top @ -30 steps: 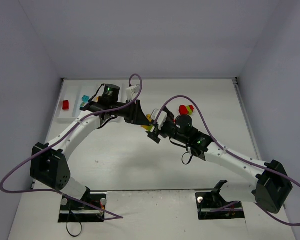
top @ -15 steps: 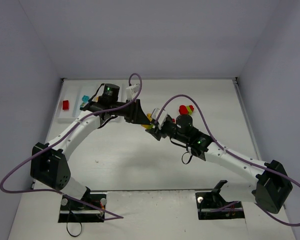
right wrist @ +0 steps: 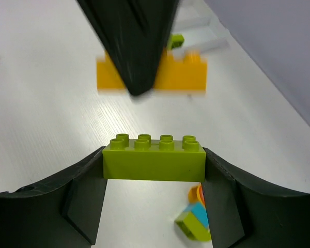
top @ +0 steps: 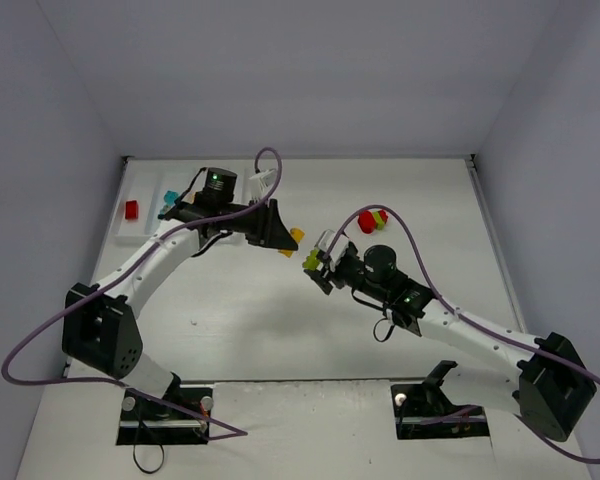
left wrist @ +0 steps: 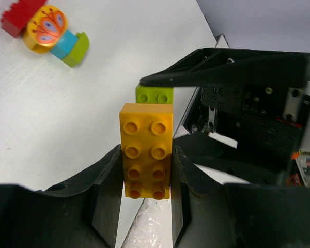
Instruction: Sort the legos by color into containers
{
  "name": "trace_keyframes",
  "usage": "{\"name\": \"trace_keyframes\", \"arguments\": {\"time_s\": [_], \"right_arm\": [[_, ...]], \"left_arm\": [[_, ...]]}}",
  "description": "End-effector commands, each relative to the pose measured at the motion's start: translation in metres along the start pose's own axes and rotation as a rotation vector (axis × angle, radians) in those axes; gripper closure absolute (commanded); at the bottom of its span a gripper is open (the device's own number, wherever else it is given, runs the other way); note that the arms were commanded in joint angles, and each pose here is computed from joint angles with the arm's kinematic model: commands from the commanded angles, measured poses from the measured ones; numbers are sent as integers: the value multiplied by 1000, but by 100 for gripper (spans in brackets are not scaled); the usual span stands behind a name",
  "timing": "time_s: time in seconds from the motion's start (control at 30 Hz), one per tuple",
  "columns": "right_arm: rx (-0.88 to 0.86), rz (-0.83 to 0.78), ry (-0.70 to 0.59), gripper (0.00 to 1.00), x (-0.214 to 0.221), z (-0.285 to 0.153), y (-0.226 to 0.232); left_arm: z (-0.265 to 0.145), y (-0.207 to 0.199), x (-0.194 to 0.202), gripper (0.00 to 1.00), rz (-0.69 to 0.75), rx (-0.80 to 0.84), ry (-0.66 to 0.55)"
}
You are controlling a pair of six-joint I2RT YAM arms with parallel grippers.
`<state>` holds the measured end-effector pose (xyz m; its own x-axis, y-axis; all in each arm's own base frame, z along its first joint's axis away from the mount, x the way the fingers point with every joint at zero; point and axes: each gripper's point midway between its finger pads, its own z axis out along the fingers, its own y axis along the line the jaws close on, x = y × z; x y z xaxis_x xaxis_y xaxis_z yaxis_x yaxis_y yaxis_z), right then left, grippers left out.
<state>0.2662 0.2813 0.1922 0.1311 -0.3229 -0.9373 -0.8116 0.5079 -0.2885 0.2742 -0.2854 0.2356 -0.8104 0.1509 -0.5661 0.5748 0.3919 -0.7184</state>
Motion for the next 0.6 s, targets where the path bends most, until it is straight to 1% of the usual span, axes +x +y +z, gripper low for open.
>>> {"name": "trace_keyframes", "arguments": {"time_s": [0.0,0.13,0.17,0.23,0.27,0.3,0.33,0.37,0.4,0.43,0.5,0.53,0.57], "right_arm": [[113,34,41,100,15,-15,-20],[115,43,36,100,13,-14,-21],[116,45,38,100,14,-13,-21],[107,53,36,100,13,-12,-20],[106,55,34,100,13,-13,-19],[104,58,28,100,11,-13,-19],[99,59,25,100,10,-14,-18],[99,64,20,100,9,-15,-17],[92,65,5,100,6,-16,-16],[92,66,0,100,6,-16,-16],[90,72,-10,100,3,-18,-15],[88,73,-13,100,2,-18,-15],[87,74,-15,100,1,-19,-14]], "left_arm": [[-36,-5,-42,100,102,-15,-139],[-60,23,-60,100,69,-84,-212],[-71,42,-69,100,56,-158,-252],[-83,69,-74,100,30,-279,-266],[-89,103,-77,100,18,-428,-270],[-102,115,-90,100,27,-513,-293],[-105,139,-84,100,-16,-600,-255],[-112,151,-88,99,-10,-668,-254],[-129,169,-98,99,-13,-788,-281],[-133,190,-98,99,-39,-853,-274],[-152,218,-101,99,-77,-993,-289],[-158,234,-102,99,-102,-1035,-280],[-162,243,-103,99,-107,-1070,-276]]}}
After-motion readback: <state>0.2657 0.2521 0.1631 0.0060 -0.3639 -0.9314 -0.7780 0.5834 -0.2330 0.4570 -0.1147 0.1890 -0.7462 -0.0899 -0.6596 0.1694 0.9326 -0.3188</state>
